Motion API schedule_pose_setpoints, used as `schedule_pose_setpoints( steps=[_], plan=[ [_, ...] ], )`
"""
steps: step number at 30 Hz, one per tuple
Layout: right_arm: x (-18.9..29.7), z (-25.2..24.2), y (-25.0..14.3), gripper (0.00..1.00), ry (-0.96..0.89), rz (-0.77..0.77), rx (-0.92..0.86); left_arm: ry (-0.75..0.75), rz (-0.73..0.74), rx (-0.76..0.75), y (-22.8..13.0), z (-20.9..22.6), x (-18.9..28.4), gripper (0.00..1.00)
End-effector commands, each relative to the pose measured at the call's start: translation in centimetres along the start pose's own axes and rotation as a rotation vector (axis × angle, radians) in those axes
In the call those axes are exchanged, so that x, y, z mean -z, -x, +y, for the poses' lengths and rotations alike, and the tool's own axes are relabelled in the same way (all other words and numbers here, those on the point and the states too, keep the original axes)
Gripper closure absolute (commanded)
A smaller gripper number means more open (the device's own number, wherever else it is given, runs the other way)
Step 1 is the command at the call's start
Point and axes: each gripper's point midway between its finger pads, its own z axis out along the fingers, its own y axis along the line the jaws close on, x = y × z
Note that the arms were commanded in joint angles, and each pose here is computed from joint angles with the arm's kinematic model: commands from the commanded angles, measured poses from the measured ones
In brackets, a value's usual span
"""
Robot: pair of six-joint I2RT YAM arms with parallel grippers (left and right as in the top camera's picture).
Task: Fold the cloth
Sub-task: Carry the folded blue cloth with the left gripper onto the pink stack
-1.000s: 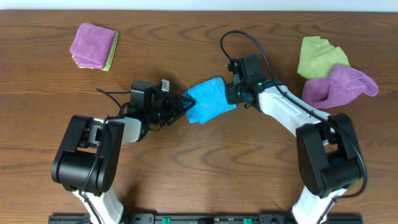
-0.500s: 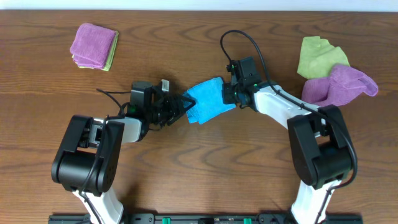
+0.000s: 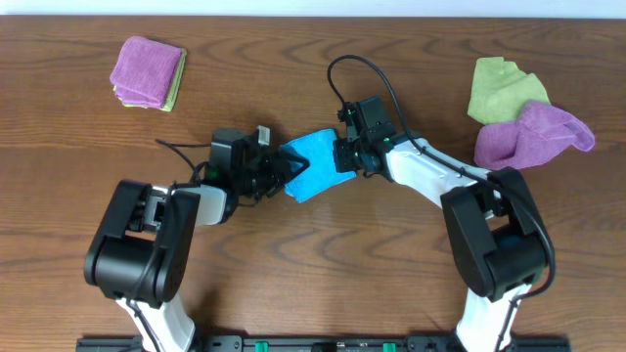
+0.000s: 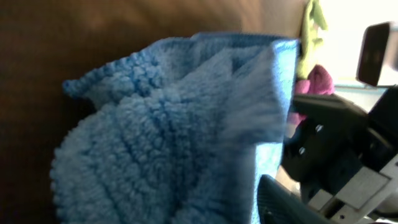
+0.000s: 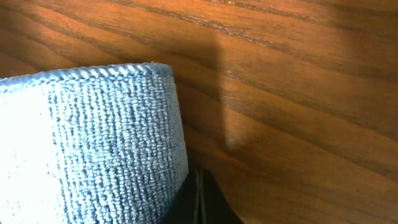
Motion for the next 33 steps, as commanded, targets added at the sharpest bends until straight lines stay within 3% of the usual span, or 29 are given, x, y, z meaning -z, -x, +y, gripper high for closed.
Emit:
schedule_pose_setpoints(
  steps=[1,2,11,17,20,23,27,30,33],
  plan=[
    [-0.4,0.1,-0.6,0.99,0.002,0.024,-0.012,0.072,0.008,0.042,-1.0,2.7,-0.5,0.84],
    [-0.3,-0.2,-0.5,0.99,-0.011,0.025,-0.016,0.069,0.007,0.047,-0.9,2.8,-0.4,0.94],
    [4.6,-2.7,3.9,0.99,-0.13,0.014,0.027,-0.024,-0.018,0.022,1.6,0.5,0.9,0.94],
    [11.7,-2.2,9.3,0.99,-0.147,-0.149,0.062,-0.154,-0.19,-0.166,7.8,-8.6,4.2,0.94],
    [15.0,-1.6,10.5,0.99,-0.148,-0.221,0.088,-0.138,-0.375,-0.211,12.1,-12.4,7.8,0.94],
    [18.2,-1.2,10.8,0.99,-0.149,-0.268,0.09,-0.051,-0.634,-0.142,17.0,-13.0,13.2,0.95],
    [21.3,-1.1,10.3,0.99,-0.17,-0.296,0.089,-0.015,-0.909,0.073,21.4,-10.6,20.0,0.94],
    [23.0,-0.9,9.9,0.99,-0.168,-0.308,0.089,-0.023,-1.01,0.227,23.3,-7.7,23.3,0.94],
    [24.1,-0.8,9.6,0.99,-0.166,-0.319,0.09,-0.061,-1.057,0.277,24.8,-6.2,25.2,0.94]
  ],
)
